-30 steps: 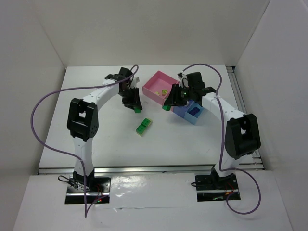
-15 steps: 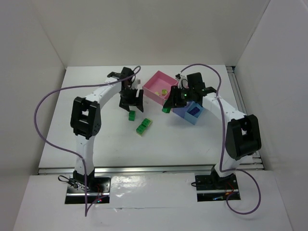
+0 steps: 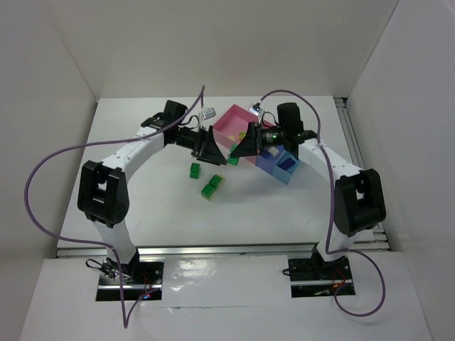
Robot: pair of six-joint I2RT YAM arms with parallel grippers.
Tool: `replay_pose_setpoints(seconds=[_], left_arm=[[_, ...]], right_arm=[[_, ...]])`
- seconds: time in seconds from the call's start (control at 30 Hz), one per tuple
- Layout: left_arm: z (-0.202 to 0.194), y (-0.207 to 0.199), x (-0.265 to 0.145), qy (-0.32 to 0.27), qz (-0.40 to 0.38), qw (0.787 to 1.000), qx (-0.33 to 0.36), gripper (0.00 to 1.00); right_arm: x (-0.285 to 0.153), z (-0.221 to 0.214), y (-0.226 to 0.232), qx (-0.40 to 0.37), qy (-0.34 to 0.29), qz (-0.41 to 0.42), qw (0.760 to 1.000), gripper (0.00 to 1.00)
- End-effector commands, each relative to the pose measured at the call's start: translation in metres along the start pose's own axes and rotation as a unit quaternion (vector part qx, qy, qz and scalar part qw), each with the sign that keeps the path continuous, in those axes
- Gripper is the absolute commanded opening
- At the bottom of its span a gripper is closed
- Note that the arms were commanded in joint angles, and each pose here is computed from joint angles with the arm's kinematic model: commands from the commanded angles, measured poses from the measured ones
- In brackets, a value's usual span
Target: Sort the legos into containers by color
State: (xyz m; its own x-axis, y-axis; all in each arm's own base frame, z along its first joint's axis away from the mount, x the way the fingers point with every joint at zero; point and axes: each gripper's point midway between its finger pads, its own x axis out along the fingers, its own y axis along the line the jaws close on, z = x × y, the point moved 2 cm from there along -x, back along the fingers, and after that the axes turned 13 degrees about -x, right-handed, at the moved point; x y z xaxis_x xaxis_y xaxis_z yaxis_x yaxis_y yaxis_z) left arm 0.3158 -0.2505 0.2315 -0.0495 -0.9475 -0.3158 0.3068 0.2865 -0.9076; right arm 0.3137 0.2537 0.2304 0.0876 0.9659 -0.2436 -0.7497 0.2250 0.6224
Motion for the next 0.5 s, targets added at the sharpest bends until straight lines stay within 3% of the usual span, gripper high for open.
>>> replay_pose_setpoints(seconds=[0.0, 0.2, 0.3, 0.33, 0.47], left_arm=[[-0.001, -0.02, 0.011, 0.015, -0.073, 0.996, 0.044, 0.87], [-0.002, -0.015, 0.021, 0.007, -0.063, 0.997, 0.041, 0.83], [0.002, -0.017, 0.022, 0.001, -0.074, 0.996, 0.043, 0.75], [0.003, -0.015, 0.024, 0.001, -0.074, 0.997, 0.036, 0.68], [0.001, -0.012, 0.029, 0.013, -0.084, 0.996, 0.029, 0.59]], right_arm=[[0.002, 0.017, 0.025, -0.017, -0.028, 0.049, 0.998, 0.09], [0.003, 0.019, 0.033, -0.019, -0.031, 0.06, 0.998, 0.09], [0.006, 0.017, 0.036, -0.02, -0.027, 0.064, 0.997, 0.09], [0.009, 0.016, 0.038, -0.021, -0.025, 0.068, 0.997, 0.09], [0.011, 0.016, 0.041, -0.022, -0.023, 0.072, 0.997, 0.09]])
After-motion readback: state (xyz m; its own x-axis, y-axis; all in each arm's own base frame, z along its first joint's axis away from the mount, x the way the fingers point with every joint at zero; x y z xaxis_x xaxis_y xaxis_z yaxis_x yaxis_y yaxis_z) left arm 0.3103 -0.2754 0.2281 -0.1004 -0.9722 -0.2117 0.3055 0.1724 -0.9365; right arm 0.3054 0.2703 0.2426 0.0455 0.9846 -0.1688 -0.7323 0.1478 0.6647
